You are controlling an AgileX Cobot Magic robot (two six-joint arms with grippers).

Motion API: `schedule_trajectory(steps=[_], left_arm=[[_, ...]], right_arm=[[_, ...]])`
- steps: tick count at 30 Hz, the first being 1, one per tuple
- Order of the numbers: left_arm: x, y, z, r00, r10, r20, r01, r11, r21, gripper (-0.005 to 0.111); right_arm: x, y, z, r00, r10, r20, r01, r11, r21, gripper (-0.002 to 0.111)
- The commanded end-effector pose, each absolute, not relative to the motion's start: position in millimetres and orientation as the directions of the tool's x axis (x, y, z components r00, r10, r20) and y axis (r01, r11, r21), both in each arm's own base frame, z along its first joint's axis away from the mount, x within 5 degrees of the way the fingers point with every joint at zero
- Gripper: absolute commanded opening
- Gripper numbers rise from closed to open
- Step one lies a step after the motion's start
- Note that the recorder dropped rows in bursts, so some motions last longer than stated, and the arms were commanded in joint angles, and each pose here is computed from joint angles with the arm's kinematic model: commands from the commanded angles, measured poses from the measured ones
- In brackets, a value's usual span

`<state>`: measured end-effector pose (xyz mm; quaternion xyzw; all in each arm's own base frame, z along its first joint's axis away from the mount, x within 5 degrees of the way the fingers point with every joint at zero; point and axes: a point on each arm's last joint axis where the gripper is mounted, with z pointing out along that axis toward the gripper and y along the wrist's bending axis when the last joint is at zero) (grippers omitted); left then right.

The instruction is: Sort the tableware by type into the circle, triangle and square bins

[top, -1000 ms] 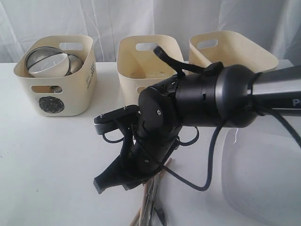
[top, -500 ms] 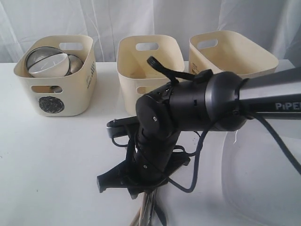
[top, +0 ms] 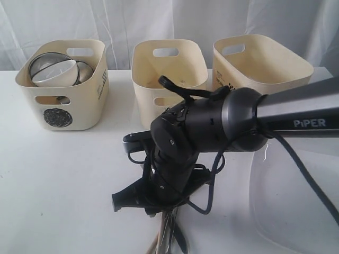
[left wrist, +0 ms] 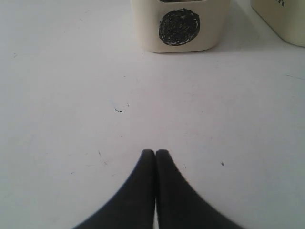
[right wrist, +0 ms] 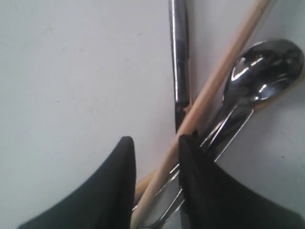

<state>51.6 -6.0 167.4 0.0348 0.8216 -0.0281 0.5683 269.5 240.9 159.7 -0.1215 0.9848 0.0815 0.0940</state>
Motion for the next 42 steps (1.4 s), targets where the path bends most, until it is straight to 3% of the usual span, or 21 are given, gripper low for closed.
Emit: schedule_trajectory(steps=[1,16,30,37,42], left_arm=[[51,-7,167,-0.351,0.013,-0.936,0.094,0.995,-0.021,0.000],[51,-7,167,-0.351,0.013,-0.936,0.094,0.995,-0.021,0.000],[51,-7,167,-0.351,0.013,-0.936,0.094,0.995,-0.021,0.000],[51,-7,167,-0.351,0.013,-0.936,0.094,0.995,-0.021,0.000],[51,-7,167,-0.351,0.013,-0.936,0.094,0.995,-0.021,0.000]], right_arm=[[271,241,151,-0.954,-0.224,-0.198,-0.249,0.962,0.111,0.030],[273,243,140,-0.953,-0.231,-0.198,-0.255,0.962,0.102,0.029],[277,246,131,-0.955,-0.210,-0.209,-0.237,0.965,0.113,0.000],[279,248,135,-0.946,-0.202,-0.254,-0.242,0.960,0.138,0.000],[281,250,164,-0.915,-0.195,-0.352,-0.272,0.945,0.183,0.000]])
